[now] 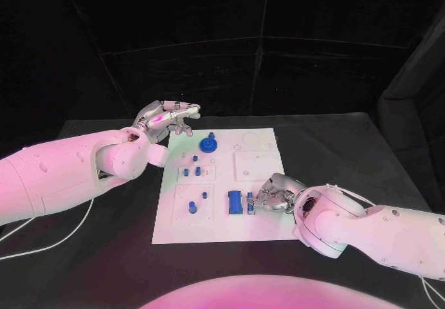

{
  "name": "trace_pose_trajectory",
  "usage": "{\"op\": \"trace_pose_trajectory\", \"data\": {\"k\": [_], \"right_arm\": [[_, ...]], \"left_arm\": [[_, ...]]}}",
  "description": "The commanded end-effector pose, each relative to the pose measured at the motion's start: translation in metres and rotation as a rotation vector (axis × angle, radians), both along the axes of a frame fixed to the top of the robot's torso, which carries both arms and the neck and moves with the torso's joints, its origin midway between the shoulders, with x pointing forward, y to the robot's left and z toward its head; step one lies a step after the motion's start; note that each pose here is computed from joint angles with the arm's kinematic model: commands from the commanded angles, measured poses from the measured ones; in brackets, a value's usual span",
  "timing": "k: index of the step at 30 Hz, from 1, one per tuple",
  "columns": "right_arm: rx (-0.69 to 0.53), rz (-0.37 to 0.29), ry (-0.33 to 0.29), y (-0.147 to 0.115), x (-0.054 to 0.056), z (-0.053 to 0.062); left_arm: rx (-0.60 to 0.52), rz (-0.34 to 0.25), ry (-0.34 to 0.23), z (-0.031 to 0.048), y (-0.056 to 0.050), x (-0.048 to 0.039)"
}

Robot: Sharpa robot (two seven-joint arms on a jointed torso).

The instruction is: Assemble the parts on the task board

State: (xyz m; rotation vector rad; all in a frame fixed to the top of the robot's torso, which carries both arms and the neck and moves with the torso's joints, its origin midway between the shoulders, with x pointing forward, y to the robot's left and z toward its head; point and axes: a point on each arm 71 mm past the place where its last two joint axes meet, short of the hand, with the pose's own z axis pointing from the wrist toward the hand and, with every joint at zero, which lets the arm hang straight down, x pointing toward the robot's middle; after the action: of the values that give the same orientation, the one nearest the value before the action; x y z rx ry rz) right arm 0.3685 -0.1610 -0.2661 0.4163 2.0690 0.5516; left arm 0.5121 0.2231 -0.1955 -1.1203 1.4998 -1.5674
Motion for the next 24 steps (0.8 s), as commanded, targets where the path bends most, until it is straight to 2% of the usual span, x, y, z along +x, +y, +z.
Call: {"op": "trace_pose_trajectory", "data": {"k": [1, 15, 20, 24], "right_arm": [[-0.008, 0.014, -0.006, 0.002, 0.000, 0.001], [-0.015, 0.009, -0.052, -0.002, 0.001, 0.004], [0.033, 0.030, -0.122, -0.004, 0.001, 0.010], [0.105, 0.089, -0.217, -0.006, 0.001, 0.018]], "left_arm": [[-0.009, -0.014, 0.000, 0.0012, -0.002, -0.0001], [-0.009, -0.014, 0.001, 0.0011, -0.002, -0.0001], [-0.008, -0.013, 0.001, 0.0011, -0.002, 0.0000], [-0.008, -0.012, 0.001, 0.0010, -0.001, 0.0001]]}}
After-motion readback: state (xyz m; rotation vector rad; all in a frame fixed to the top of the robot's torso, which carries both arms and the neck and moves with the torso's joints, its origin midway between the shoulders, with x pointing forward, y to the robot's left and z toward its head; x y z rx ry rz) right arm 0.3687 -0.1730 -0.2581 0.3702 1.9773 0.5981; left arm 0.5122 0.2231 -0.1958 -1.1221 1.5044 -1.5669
